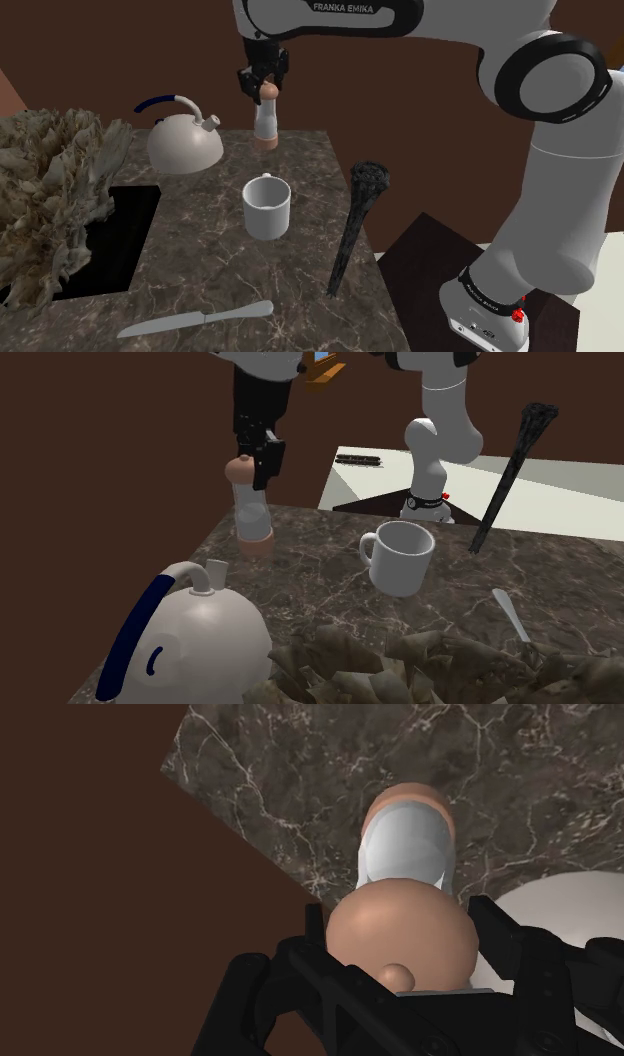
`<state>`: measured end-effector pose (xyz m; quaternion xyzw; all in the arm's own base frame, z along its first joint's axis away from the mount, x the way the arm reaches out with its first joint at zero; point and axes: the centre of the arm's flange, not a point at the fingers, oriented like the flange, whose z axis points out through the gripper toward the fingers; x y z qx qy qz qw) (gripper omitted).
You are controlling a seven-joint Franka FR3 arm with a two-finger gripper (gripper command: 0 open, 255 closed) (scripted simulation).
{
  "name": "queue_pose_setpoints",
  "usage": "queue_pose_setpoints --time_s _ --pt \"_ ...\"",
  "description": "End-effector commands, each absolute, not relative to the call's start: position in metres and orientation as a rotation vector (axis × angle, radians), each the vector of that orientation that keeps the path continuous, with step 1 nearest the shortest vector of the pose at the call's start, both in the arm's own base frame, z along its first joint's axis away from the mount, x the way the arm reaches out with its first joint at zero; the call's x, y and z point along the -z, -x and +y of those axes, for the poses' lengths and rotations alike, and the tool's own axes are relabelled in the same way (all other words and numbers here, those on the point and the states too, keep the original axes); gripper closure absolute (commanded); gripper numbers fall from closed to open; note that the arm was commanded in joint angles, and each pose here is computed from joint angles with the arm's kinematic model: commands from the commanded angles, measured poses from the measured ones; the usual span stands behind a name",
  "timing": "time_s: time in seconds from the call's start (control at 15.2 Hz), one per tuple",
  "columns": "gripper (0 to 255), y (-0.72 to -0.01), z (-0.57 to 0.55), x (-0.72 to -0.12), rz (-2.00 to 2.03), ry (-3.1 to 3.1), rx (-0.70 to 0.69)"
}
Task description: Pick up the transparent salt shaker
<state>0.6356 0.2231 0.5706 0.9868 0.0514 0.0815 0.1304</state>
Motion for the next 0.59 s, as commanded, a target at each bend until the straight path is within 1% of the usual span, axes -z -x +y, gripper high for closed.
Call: queue_pose_setpoints --time_s 0.0,0.4,0.53 --pt "255 -0.636 0.223 -0.581 0.149 -2.866 -0.236" --pt "255 -0.636 0.223 -0.612 0.149 -2.866 -0.236" --pt "255 -0.636 0.223 -0.613 0.149 -2.866 -0.236"
